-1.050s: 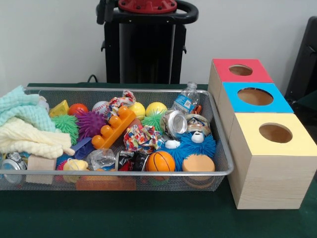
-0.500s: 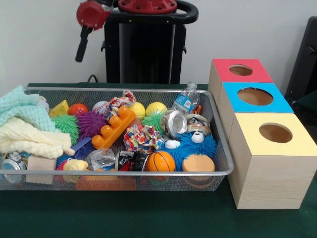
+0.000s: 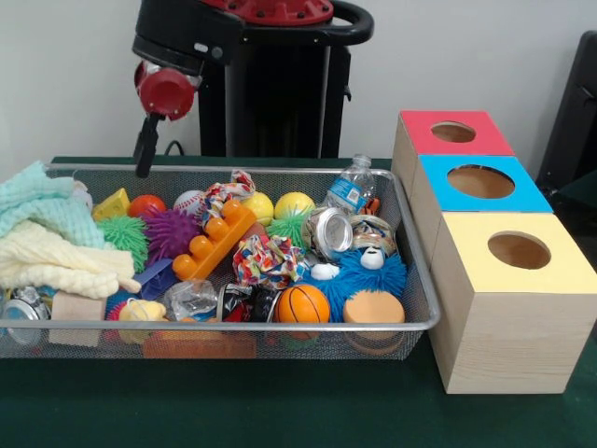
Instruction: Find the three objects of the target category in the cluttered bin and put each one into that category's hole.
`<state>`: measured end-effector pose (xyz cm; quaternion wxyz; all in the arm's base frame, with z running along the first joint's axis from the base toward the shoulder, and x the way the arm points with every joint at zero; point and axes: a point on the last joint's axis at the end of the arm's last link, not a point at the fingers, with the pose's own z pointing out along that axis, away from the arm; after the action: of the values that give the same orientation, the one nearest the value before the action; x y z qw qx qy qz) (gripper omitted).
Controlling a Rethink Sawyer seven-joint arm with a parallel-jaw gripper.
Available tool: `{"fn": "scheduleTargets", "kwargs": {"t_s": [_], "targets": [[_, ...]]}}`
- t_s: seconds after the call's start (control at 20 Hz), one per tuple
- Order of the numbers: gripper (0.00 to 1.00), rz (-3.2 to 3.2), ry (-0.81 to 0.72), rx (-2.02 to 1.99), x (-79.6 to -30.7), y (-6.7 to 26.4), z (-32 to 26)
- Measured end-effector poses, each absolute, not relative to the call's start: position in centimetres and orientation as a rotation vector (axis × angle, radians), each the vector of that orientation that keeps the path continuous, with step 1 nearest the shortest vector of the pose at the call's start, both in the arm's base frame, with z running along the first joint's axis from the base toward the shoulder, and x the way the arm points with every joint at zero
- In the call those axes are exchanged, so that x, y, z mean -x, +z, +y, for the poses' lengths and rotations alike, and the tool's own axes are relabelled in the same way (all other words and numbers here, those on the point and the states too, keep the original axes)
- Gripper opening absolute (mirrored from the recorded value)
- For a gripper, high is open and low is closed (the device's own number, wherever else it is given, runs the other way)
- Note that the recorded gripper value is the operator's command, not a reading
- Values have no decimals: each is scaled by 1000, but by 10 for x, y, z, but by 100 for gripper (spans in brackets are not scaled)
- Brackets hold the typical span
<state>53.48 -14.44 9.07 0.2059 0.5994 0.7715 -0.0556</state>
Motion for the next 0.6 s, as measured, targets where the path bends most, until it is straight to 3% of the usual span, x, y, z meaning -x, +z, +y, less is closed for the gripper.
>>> {"fn": "scheduleTargets", "kwargs": {"t_s": [0.6], "targets": [[100, 2214, -54, -1606, -545, 49, -117]]}}
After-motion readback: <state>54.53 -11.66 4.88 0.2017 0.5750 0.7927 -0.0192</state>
